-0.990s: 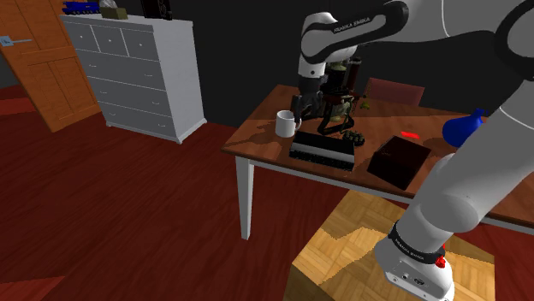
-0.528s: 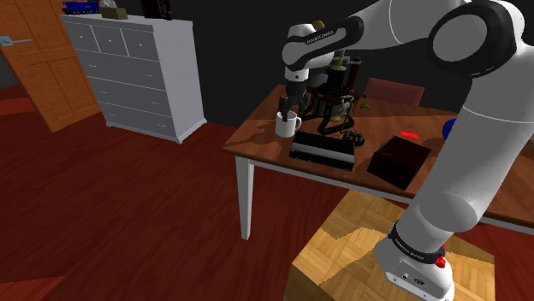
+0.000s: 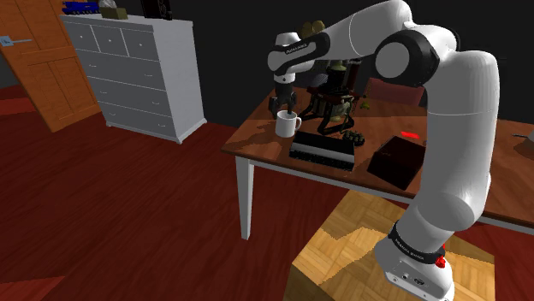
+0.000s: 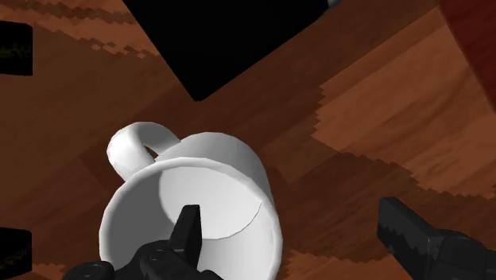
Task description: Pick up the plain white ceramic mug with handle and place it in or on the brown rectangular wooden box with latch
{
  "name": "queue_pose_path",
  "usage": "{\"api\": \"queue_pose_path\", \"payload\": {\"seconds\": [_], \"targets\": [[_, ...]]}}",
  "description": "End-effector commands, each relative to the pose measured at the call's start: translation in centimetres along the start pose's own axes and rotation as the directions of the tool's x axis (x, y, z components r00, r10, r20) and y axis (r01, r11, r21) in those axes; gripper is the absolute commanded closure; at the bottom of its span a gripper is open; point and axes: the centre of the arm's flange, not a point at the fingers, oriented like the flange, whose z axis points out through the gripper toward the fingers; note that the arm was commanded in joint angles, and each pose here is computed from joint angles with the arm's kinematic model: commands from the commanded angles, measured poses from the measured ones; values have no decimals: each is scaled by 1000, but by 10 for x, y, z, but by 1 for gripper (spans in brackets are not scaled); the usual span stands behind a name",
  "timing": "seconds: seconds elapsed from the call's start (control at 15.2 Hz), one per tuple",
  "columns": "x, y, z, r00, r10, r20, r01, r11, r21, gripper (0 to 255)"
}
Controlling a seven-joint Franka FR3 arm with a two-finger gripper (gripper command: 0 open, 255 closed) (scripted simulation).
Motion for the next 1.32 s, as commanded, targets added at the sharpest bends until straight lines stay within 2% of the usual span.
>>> {"api": "queue_pose_path", "payload": {"seconds": [0.0, 0.46, 0.99, 1.06, 1.25], "targets": [[16, 5, 5, 1000, 1, -4, -1, 1000, -5, 0], [16, 5, 45, 1000, 1, -4, -1, 1000, -5, 0], [16, 5, 45, 1000, 1, -4, -1, 1000, -5, 0], [16, 5, 45, 1000, 1, -4, -1, 1000, -5, 255], [16, 5, 45, 1000, 1, -4, -1, 1000, -5, 255]]}}
